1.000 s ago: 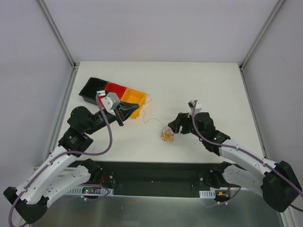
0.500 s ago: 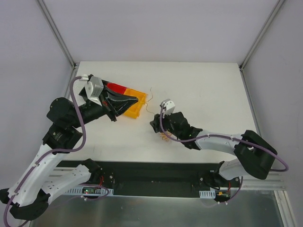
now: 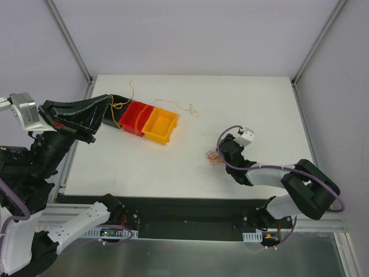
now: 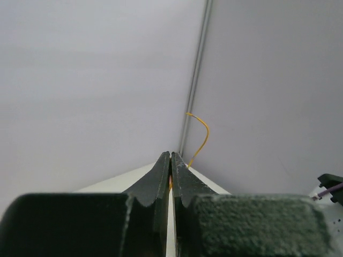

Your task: Untangle the cables

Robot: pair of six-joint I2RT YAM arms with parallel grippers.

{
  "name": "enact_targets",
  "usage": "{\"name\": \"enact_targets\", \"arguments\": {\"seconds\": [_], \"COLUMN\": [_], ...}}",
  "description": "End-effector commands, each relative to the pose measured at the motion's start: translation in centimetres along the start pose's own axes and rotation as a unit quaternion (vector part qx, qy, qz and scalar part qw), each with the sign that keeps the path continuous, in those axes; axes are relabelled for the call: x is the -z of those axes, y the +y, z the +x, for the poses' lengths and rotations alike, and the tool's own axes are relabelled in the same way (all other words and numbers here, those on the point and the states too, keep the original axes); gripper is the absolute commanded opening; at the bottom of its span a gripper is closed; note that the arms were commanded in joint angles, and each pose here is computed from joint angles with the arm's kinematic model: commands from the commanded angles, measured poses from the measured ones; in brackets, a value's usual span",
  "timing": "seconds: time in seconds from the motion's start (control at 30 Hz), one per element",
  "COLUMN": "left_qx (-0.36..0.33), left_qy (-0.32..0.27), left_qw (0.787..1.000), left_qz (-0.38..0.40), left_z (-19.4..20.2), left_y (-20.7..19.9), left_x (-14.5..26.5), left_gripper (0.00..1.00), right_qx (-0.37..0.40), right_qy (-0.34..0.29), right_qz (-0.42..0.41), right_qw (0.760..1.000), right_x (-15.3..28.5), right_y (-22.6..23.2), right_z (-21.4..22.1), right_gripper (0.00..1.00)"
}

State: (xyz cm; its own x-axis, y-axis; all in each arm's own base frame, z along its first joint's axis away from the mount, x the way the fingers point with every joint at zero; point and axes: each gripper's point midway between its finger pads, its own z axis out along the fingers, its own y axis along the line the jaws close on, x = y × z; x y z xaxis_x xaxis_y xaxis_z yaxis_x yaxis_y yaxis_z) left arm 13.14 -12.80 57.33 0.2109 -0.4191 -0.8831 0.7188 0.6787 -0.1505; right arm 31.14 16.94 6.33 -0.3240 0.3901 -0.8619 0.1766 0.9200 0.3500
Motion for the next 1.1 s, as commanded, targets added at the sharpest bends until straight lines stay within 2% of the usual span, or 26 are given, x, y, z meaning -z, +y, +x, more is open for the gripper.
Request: {"name": "enact_targets", "arguments": {"seconds": [0.0,0.1,0.17,0.3,0.4,0.53,0.63,0.77,0.93,1.0,1.07], "left_qx": [-0.01,0.01,0.03,0.089,0.136,0.185,0.206,0.242,0.262,0.257,0.25], "left_qy": [0.035,0.059,0.093,0.176,0.246,0.329,0.381,0.426,0.503,0.518,0.514], "left_qw": [0.996,0.995,0.992,0.978,0.956,0.916,0.888,0.861,0.812,0.804,0.808], "left_qz": [-0.077,-0.085,-0.083,-0.069,-0.082,-0.134,-0.154,-0.135,-0.134,-0.139,-0.144], "left_z": [2.0,4.2,7.1,14.4,21.2,29.9,34.5,38.9,43.3,44.2,44.1], "left_y": [3.0,3.4,3.5,3.0,3.4,4.9,5.3,4.3,3.7,3.8,4.1], "left_x": [-0.1,0.0,0.2,1.2,2.9,6.1,8.0,9.6,11.7,11.9,11.2], "left_gripper": [0.0,0.0,0.0,0.0,0.0,0.0,0.0,0.0,0.0,0.0,0.0], "right_qx": [-0.095,-0.123,-0.13,-0.115,-0.114,-0.115,-0.118,-0.122,-0.124,-0.124,-0.122], "right_qy": [-0.043,-0.044,-0.04,-0.012,0.003,0.004,0.004,0.01,0.02,0.023,0.025], "right_qz": [0.05,0.055,0.053,0.023,0.013,-0.001,-0.006,-0.017,-0.024,-0.028,-0.031], "right_qw": [0.993,0.99,0.989,0.993,0.993,0.993,0.993,0.992,0.992,0.992,0.992], "right_x": [-0.2,-0.1,-0.1,-0.6,-0.9,-0.7,-0.6,-0.7,-0.8,-0.9,-0.9], "right_y": [-2.7,-3.7,-3.9,-2.6,-2.1,-1.8,-1.8,-1.5,-1.3,-1.1,-0.9], "right_z": [-2.5,-2.7,-2.6,-2.1,-1.7,-1.9,-1.9,-1.7,-1.3,-1.3,-1.3], "right_gripper": [0.52,0.61,0.67,0.71,0.71,0.71,0.71,0.71,0.7,0.7,0.7]}}
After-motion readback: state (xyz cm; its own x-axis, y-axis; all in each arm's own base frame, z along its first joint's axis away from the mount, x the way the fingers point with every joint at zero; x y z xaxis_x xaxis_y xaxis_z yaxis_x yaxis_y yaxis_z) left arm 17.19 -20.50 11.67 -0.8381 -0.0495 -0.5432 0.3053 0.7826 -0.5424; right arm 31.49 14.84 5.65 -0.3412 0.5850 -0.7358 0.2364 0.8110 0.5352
